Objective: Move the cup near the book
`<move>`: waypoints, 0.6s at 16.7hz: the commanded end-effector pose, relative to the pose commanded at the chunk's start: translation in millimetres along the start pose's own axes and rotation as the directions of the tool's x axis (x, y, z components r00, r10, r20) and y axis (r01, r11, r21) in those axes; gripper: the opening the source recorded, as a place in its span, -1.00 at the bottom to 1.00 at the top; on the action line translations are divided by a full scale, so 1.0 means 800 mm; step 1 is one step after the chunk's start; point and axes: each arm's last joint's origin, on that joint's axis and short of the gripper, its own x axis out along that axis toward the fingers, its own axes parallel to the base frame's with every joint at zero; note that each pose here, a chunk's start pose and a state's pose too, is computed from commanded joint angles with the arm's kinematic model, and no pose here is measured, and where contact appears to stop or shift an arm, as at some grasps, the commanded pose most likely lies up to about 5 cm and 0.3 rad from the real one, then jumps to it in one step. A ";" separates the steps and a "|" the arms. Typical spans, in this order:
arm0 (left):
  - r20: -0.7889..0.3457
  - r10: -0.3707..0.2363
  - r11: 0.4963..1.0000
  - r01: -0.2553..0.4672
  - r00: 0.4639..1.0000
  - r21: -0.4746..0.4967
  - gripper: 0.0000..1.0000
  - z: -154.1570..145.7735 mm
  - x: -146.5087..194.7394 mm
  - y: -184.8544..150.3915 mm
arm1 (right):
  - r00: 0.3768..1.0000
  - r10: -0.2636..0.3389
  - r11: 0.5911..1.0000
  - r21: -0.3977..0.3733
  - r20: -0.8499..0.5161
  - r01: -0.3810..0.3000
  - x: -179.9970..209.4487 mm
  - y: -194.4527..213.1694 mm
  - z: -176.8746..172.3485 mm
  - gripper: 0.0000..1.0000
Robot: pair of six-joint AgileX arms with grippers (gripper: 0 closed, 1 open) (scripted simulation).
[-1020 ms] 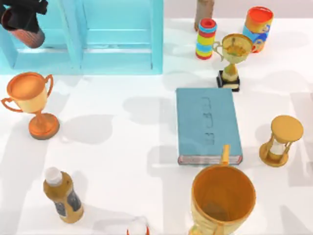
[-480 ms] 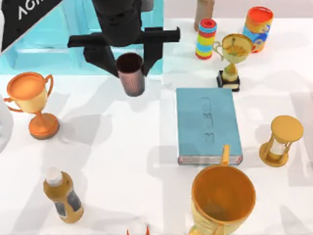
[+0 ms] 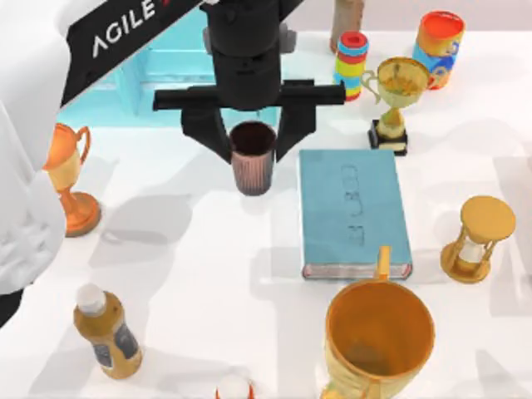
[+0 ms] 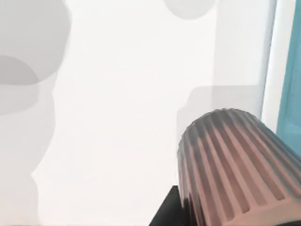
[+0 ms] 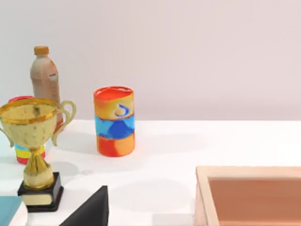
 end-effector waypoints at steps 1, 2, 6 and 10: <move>0.000 0.000 1.000 0.000 1.000 0.000 -1.00 0.000 0.000 0.000 | 1.000 0.000 1.000 0.000 0.000 0.000 0.000 0.000 0.000 1.00; 0.001 -0.002 1.000 0.002 1.000 -0.001 -1.00 0.001 0.000 0.002 | 1.000 0.000 1.000 0.000 0.000 0.000 0.000 0.000 0.000 1.00; 0.013 -0.012 1.000 0.012 1.000 0.000 -1.00 0.002 0.015 0.000 | 1.000 0.000 1.000 0.000 0.000 0.000 0.000 0.000 0.000 1.00; -0.002 0.000 1.000 0.000 1.000 -0.001 -1.00 0.000 0.068 0.001 | 1.000 0.000 1.000 0.000 0.000 0.000 0.000 0.000 0.000 1.00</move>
